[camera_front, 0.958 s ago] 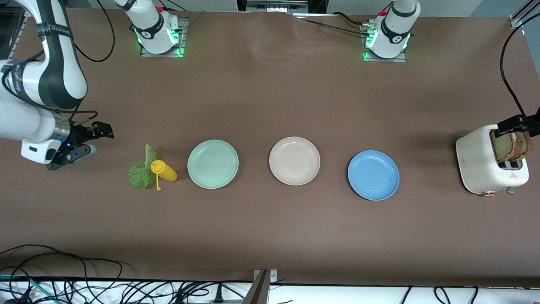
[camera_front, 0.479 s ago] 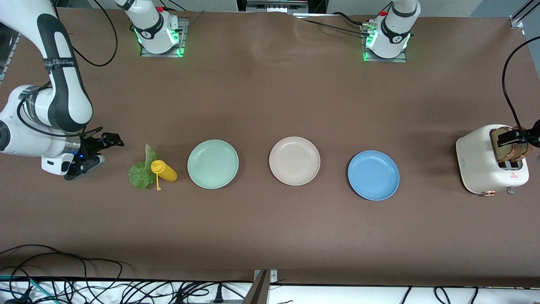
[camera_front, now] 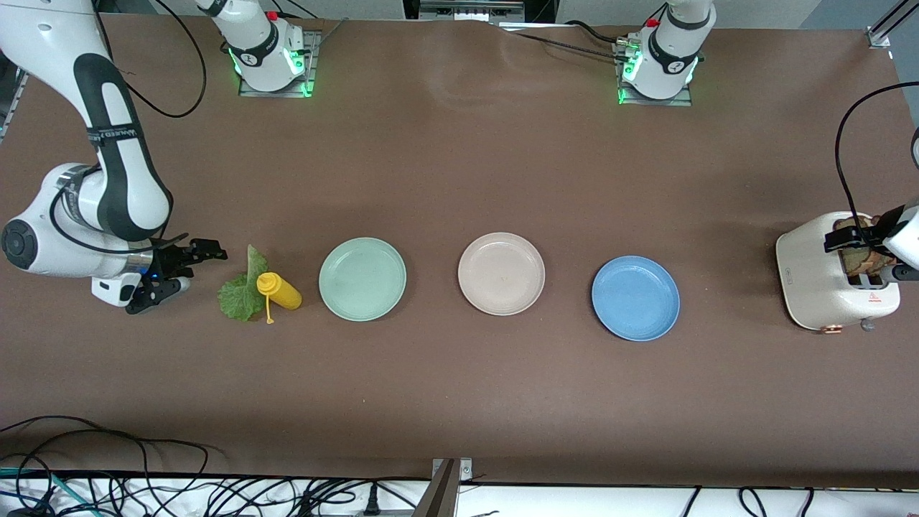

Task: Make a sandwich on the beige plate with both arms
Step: 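Grasp the lettuce with the right gripper while the left gripper grasps toast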

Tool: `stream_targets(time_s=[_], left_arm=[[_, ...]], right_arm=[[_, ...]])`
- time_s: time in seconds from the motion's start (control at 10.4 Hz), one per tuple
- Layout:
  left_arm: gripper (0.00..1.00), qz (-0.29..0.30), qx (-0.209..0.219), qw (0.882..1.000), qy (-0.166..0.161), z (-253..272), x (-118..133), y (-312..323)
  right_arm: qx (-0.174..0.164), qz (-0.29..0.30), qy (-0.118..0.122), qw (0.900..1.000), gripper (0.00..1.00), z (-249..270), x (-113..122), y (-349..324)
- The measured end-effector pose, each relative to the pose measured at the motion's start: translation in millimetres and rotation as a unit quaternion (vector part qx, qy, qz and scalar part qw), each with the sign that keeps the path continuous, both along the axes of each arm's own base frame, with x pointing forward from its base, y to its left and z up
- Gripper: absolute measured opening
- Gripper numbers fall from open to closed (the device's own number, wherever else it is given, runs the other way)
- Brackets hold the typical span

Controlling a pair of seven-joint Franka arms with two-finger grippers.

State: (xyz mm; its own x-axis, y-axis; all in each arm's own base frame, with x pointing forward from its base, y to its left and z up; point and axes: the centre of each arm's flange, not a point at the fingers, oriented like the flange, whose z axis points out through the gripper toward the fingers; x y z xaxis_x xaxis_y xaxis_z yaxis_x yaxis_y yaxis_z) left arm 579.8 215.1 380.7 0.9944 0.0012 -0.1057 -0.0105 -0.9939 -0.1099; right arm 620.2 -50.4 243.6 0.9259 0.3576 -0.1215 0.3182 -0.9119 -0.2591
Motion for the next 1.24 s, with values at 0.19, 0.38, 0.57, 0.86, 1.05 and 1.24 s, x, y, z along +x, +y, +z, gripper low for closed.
stream_targets(time_s=[0.19, 0.38, 0.57, 0.86, 1.05, 1.24], left_arm=[[1.0, -0.006, 0.005, 1.0, -0.001, 3.5, -0.1, -0.6], [1.0, -0.008, 0.007, 1.0, -0.003, 8.8, -0.5, -1.7], [1.0, -0.005, 0.007, 1.0, -0.002, 9.1, -2.1, 1.6], [0.99, -0.005, 0.018, 1.0, 0.004, 7.0, -6.5, 12.0], [0.85, -0.001, 0.013, 1.0, 0.015, -7.2, -9.7, 16.9], [0.53, -0.001, 0.005, 1.0, 0.03, -27.6, -9.1, 17.0]], right_arm=[[-0.01, -0.038, 0.008, 0.999, 1.0, -11.3, 1.0, 3.2], [-0.02, -0.082, 0.018, 0.996, 1.0, -18.2, 2.1, 11.6], [-0.031, -0.127, 0.03, 0.991, 1.0, -23.1, 2.2, 19.5], [-0.046, -0.183, 0.043, 0.981, 1.0, -29.9, 5.3, 23.7], [-0.051, -0.203, 0.048, 0.977, 1.0, -37.3, 6.5, 24.7], [-0.056, -0.221, 0.05, 0.972, 1.0, -42.1, 11.4, 26.2]])
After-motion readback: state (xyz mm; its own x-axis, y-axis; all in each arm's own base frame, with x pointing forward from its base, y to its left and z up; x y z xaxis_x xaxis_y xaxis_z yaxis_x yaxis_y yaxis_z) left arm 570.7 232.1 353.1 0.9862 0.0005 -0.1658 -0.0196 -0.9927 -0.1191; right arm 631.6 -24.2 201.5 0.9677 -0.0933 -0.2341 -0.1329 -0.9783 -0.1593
